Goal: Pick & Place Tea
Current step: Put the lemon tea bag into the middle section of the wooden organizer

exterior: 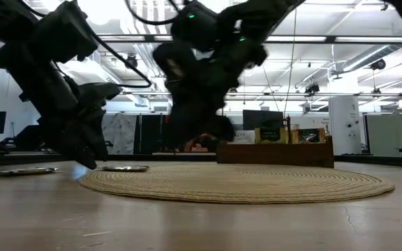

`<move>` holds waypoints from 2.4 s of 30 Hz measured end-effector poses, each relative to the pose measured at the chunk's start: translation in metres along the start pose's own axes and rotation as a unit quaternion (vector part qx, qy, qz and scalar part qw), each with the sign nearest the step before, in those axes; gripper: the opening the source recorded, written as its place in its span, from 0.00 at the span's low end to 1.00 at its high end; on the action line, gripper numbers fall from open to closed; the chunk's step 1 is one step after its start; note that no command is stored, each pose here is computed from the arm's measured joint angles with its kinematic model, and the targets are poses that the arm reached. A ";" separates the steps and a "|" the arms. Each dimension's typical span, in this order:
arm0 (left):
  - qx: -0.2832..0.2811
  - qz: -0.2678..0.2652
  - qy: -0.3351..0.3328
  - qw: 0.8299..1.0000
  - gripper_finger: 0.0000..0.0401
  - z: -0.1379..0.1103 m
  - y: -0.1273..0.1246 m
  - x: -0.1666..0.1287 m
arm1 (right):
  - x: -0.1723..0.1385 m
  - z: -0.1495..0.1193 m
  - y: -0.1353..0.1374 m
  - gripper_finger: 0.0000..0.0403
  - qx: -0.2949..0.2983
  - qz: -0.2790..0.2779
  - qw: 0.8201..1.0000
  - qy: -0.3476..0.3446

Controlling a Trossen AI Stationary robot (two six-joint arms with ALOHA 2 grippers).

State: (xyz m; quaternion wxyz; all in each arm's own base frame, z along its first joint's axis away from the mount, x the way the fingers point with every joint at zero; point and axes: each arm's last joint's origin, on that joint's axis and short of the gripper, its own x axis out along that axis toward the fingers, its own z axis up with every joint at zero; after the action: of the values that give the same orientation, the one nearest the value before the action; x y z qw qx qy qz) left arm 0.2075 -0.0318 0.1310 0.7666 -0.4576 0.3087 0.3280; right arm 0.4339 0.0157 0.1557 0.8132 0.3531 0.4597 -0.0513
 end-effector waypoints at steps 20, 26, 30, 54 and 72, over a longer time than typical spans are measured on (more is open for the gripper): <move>-0.010 -0.060 0.011 0.998 0.34 -0.005 0.000 0.009 | 0.032 0.017 -0.002 0.13 -0.065 -0.040 0.996 -0.056; -0.025 -0.102 -0.003 0.994 0.34 -0.006 0.001 0.011 | 0.042 0.008 -0.012 0.13 -0.055 -0.048 0.997 -0.038; -0.033 -0.118 -0.010 0.992 0.34 -0.005 -0.001 0.010 | 0.048 0.006 -0.014 0.13 -0.043 -0.034 0.998 -0.033; -0.018 -0.118 -0.002 0.993 0.34 -0.003 -0.004 0.007 | 0.050 0.004 -0.012 0.13 -0.043 -0.022 0.998 -0.028; -0.016 -0.108 -0.001 0.994 0.34 -0.004 -0.002 0.007 | 0.050 0.003 -0.012 0.13 -0.041 -0.021 0.999 -0.023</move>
State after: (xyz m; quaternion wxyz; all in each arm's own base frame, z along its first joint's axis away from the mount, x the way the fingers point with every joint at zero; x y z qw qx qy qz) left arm 0.2129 -0.0343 0.1250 0.7902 -0.5001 0.2519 0.2489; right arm 0.4602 0.0168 0.1109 0.8363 0.3085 0.4496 -0.0578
